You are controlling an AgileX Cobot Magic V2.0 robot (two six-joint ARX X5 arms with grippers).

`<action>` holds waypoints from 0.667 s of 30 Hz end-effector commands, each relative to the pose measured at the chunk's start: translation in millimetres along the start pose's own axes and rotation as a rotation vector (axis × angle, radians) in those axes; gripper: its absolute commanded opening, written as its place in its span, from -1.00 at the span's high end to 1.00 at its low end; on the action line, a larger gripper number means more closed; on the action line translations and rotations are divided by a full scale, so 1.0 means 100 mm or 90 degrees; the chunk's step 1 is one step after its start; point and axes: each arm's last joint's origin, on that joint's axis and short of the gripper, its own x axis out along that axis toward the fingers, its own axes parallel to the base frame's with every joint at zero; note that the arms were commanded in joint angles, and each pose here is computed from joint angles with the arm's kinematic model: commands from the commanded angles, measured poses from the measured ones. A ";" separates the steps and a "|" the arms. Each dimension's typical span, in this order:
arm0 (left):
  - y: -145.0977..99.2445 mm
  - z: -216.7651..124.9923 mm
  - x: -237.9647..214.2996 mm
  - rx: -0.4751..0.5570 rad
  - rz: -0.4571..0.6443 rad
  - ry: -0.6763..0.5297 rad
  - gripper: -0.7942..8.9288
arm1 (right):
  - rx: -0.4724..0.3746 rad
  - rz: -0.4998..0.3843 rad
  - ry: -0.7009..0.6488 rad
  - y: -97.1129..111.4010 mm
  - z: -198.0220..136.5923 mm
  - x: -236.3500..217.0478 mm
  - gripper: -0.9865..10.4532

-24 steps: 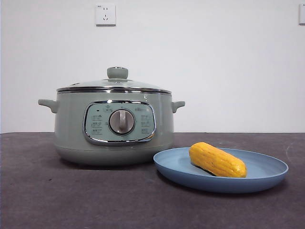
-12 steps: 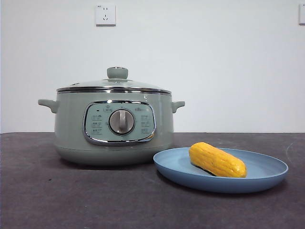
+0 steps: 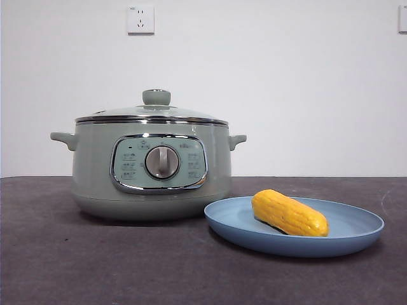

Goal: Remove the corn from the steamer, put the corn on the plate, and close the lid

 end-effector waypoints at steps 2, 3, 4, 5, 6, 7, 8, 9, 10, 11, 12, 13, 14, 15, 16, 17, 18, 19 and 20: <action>0.00 -0.04 0.01 -0.004 -0.002 0.004 0.84 | -0.007 -0.024 -0.116 -0.04 0.10 -0.08 0.82; 0.00 -0.04 0.01 -0.004 -0.002 0.004 0.84 | -0.007 -0.035 -0.153 -0.06 0.14 -0.12 0.82; 0.00 -0.04 0.01 -0.004 -0.002 0.004 0.84 | -0.007 -0.050 -0.187 -0.08 0.16 -0.16 0.82; 0.00 -0.04 0.01 -0.004 -0.002 0.004 0.84 | -0.006 -0.066 -0.211 -0.10 0.17 -0.20 0.82; 0.00 -0.04 0.01 -0.004 -0.002 0.004 0.84 | -0.003 -0.085 -0.238 -0.12 0.17 -0.24 0.82; 0.00 -0.04 0.01 -0.004 -0.002 0.004 0.84 | -0.003 -0.106 -0.260 -0.14 0.16 -0.27 0.82; 0.00 -0.04 0.01 -0.004 -0.002 0.004 0.84 | -0.006 -0.124 -0.279 -0.16 0.15 -0.29 0.82; 0.00 -0.04 0.01 -0.004 -0.002 0.004 0.84 | -0.008 -0.144 -0.300 -0.18 0.13 -0.30 0.82; 0.00 -0.04 0.01 -0.004 -0.002 0.004 0.84 | -0.013 -0.163 -0.323 -0.20 0.10 -0.30 0.82; 0.00 -0.04 0.01 -0.004 -0.002 0.004 0.84 | -0.019 -0.178 -0.344 -0.23 0.07 -0.28 0.82; 0.00 -0.04 0.01 -0.004 -0.002 0.004 0.84 | -0.023 -0.191 -0.370 -0.25 0.03 -0.26 0.82; 0.00 -0.04 0.01 -0.004 -0.002 0.004 0.84 | -0.027 -0.201 -0.395 -0.27 -0.03 -0.22 0.82; 0.00 -0.04 0.01 -0.004 -0.002 0.004 0.84 | -0.031 -0.207 -0.414 -0.29 -0.08 -0.18 0.82; 0.00 -0.04 0.01 -0.004 -0.002 0.004 0.84 | -0.035 -0.211 -0.429 -0.31 -0.14 -0.12 0.82; 0.00 -0.04 0.01 -0.004 -0.002 0.004 0.84 | -0.038 -0.213 -0.443 -0.34 -0.21 -0.06 0.82; 0.00 -0.04 0.01 -0.004 -0.002 0.004 0.84 | -0.041 -0.215 -0.452 -0.36 -0.29 0.02 0.82; 0.00 -0.04 0.01 -0.004 -0.002 0.004 0.84 | -0.043 -0.215 -0.456 -0.39 -0.36 0.10 0.82; 0.00 -0.04 0.01 -0.004 -0.002 0.004 0.84 | -0.043 -0.217 -0.457 -0.41 -0.43 0.16 0.82; 0.00 -0.04 0.01 -0.004 -0.002 0.004 0.84 | -0.042 -0.219 -0.455 -0.43 -0.51 0.24 0.82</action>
